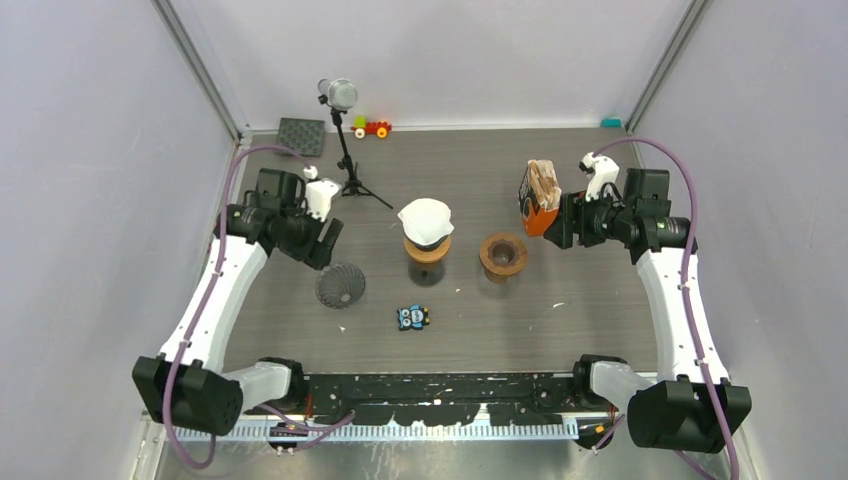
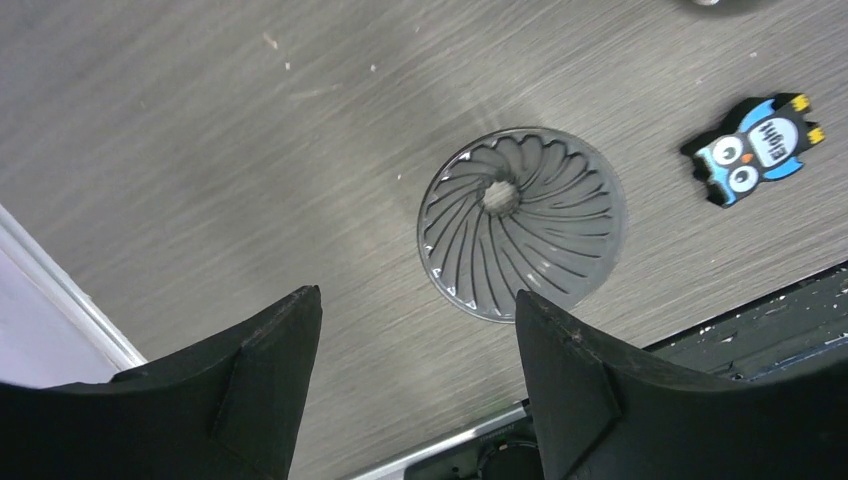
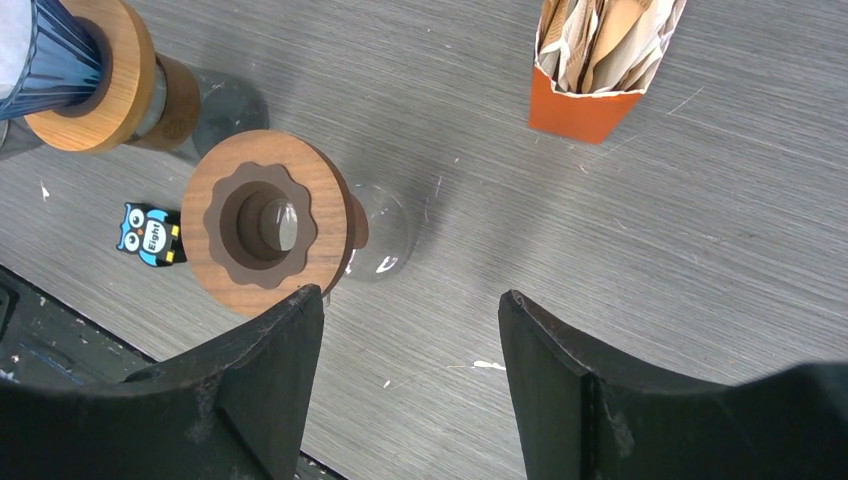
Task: Place the coffee filter in the dripper
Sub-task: Pick up the coffee dripper from the center of the board.
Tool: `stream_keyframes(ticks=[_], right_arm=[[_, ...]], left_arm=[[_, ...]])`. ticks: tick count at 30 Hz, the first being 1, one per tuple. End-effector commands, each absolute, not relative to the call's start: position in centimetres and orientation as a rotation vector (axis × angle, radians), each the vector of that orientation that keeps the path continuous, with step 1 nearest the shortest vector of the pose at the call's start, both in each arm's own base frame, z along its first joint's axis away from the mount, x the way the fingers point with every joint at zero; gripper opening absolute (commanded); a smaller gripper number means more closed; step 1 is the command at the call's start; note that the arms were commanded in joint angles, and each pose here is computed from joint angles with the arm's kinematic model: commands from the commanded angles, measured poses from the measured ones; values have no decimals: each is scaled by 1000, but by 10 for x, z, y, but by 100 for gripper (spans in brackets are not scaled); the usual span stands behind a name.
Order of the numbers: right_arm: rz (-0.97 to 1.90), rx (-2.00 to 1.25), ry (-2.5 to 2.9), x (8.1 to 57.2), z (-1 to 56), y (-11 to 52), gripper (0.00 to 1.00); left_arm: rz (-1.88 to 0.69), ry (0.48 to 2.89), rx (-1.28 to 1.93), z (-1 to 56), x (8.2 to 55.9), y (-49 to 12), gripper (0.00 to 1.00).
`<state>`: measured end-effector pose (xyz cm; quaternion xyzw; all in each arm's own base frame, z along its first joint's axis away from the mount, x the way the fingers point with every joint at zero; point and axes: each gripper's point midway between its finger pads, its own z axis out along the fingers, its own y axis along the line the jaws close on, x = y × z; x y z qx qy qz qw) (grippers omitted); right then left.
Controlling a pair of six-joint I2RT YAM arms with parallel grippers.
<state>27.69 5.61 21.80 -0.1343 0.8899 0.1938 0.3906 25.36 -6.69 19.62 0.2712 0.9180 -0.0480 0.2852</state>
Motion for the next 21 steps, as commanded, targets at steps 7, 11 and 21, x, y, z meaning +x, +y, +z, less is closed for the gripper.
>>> stream_keyframes(ticks=[7,11,21], right_arm=[[471,-366,2223,278,220,56,69],[460,-367,2231,278,217,54,70],[459,-371,2243,278,213,54,70]], left_arm=[[-288,2606,699,130,261,-57,67],[-309,2656,701,110,265,-58,65],[-450,2754,690,82,262,-65,56]])
